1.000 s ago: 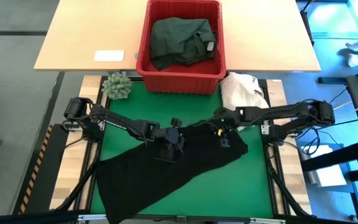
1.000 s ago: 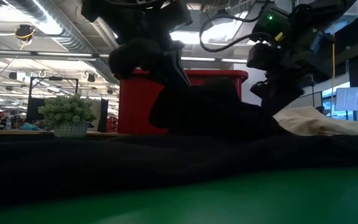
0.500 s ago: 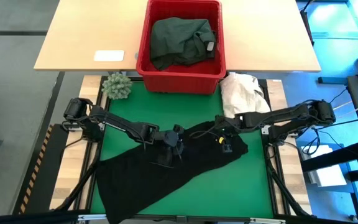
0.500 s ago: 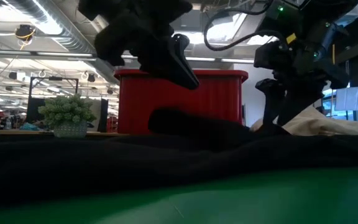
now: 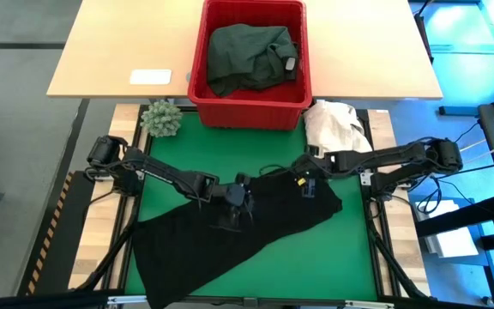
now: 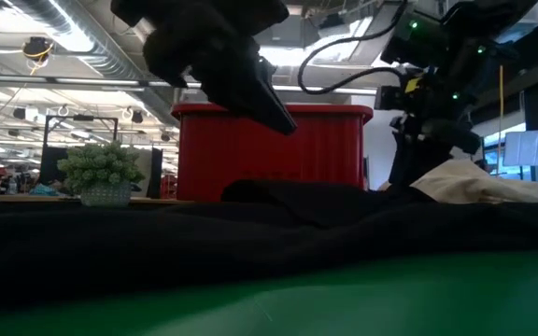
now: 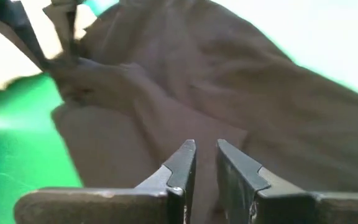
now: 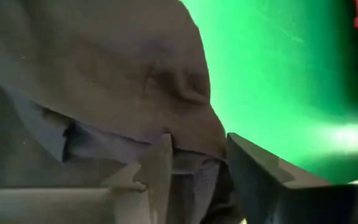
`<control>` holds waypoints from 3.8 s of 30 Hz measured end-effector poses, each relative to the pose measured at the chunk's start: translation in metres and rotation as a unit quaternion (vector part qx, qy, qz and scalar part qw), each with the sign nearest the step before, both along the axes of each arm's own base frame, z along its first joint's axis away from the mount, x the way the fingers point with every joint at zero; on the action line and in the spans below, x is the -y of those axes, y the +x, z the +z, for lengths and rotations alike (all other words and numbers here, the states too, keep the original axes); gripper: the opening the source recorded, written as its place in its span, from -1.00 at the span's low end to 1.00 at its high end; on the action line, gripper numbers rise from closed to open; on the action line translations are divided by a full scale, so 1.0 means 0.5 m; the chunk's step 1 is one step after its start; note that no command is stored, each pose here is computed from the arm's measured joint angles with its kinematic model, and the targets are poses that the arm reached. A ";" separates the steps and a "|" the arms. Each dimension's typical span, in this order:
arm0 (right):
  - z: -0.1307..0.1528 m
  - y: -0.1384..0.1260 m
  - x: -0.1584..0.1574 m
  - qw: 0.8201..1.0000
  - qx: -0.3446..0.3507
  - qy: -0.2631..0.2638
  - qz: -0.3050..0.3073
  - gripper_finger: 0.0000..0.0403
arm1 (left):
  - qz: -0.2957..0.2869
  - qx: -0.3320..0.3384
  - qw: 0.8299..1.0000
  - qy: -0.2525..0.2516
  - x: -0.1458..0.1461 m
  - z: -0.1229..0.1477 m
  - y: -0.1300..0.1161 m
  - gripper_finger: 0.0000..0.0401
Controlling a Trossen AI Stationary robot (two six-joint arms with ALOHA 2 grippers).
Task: Fold laundry
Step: Fold the black shirt
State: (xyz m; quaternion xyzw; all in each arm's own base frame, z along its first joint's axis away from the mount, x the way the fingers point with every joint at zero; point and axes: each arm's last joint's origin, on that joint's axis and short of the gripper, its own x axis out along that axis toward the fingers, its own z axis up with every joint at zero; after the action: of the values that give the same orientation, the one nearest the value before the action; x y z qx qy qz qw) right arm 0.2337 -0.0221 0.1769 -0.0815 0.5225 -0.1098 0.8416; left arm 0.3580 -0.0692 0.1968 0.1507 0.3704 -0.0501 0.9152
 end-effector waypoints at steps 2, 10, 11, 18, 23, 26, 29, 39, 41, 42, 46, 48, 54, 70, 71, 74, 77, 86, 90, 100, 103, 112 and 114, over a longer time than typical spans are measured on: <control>-0.003 0.000 0.007 1.000 -0.002 0.019 0.000 -0.42 | -0.007 -0.018 1.000 -0.020 0.009 -0.004 -0.006 -0.72; -0.012 -0.034 0.017 0.995 -0.083 0.053 0.001 -0.95 | 0.018 -0.092 0.995 -0.046 0.053 -0.023 -0.040 -0.72; -0.014 -0.040 0.016 0.994 -0.099 0.056 -0.005 -0.97 | 0.021 -0.098 0.994 -0.049 0.058 -0.024 -0.044 -0.72; -0.008 -0.045 0.016 0.994 -0.094 0.049 -0.027 -0.83 | 0.025 -0.112 0.992 -0.059 0.082 -0.028 -0.056 -0.72; 0.015 -0.040 0.017 0.997 -0.056 0.043 -0.025 -0.77 | 0.033 -0.118 0.990 -0.067 0.089 -0.029 -0.061 -0.72; 0.038 -0.037 0.016 0.998 -0.038 0.046 -0.021 -0.74 | 0.039 -0.127 0.989 -0.069 0.092 -0.031 -0.065 -0.72; 0.055 -0.035 0.012 0.997 -0.015 0.080 -0.003 -0.72 | 0.046 -0.133 0.987 -0.073 0.095 -0.034 -0.067 -0.72; 0.028 -0.048 -0.038 0.987 -0.034 0.154 0.036 -0.78 | 0.071 -0.177 0.978 -0.081 0.108 -0.089 -0.088 -0.72; 0.017 -0.054 -0.060 0.985 -0.043 0.161 0.043 -0.85 | 0.073 -0.183 0.977 -0.082 0.115 -0.096 -0.092 -0.72; 0.012 -0.058 -0.073 0.984 -0.050 0.166 0.048 -0.89 | 0.071 -0.184 0.977 -0.082 0.118 -0.099 -0.095 -0.72; -0.003 -0.072 -0.124 0.976 -0.065 0.194 0.072 -0.98 | 0.069 -0.189 0.977 -0.073 0.124 -0.106 -0.104 -0.72; -0.012 -0.083 -0.146 0.971 -0.078 0.212 0.076 -0.96 | 0.076 -0.195 0.975 -0.069 0.121 -0.111 -0.108 -0.72; -0.027 -0.112 -0.187 0.964 -0.115 0.232 0.055 -0.96 | 0.089 -0.202 0.973 -0.065 0.116 -0.119 -0.115 -0.72; -0.045 -0.099 -0.146 0.984 -0.096 0.138 -0.059 -0.99 | 0.100 -0.245 0.956 -0.127 0.159 -0.121 -0.143 -0.72; -0.050 -0.096 -0.142 0.984 -0.099 0.134 -0.066 -0.99 | 0.101 -0.245 0.955 -0.130 0.165 -0.121 -0.146 -0.72; -0.063 -0.086 -0.128 0.983 -0.105 0.122 -0.084 -0.99 | 0.110 -0.246 0.952 -0.142 0.179 -0.121 -0.153 -0.72; -0.075 -0.071 -0.114 0.984 -0.102 0.117 -0.091 -0.99 | 0.116 -0.243 0.951 -0.153 0.189 -0.120 -0.156 -0.72; -0.086 -0.027 -0.064 0.986 -0.026 0.096 -0.132 -0.99 | 0.169 -0.234 0.930 -0.227 0.203 -0.117 -0.152 -0.72; -0.084 -0.019 -0.039 0.985 -0.003 0.084 -0.153 -0.99 | 0.213 -0.217 0.923 -0.237 0.197 -0.117 -0.147 -0.72; -0.082 -0.024 0.028 0.972 0.010 0.056 -0.230 -0.99 | 0.282 -0.166 0.921 -0.209 0.143 -0.117 -0.121 -0.72; -0.080 -0.022 0.052 0.966 0.027 0.051 -0.253 -0.99 | 0.296 -0.160 0.921 -0.197 0.120 -0.118 -0.112 -0.72; -0.074 -0.024 0.102 0.959 0.052 0.044 -0.274 -0.99 | 0.338 -0.185 0.909 -0.159 0.048 -0.122 -0.104 -0.72; -0.074 -0.027 0.112 0.957 0.052 0.044 -0.283 -0.99 | 0.338 -0.185 0.911 -0.150 0.035 -0.122 -0.101 -0.72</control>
State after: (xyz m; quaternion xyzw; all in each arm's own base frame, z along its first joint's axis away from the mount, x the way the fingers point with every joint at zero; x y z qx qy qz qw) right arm 0.2200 -0.0779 0.1398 0.1128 0.4840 -0.3245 0.8048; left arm 0.3075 -0.0867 0.1357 -0.1344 0.5499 0.1799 0.8045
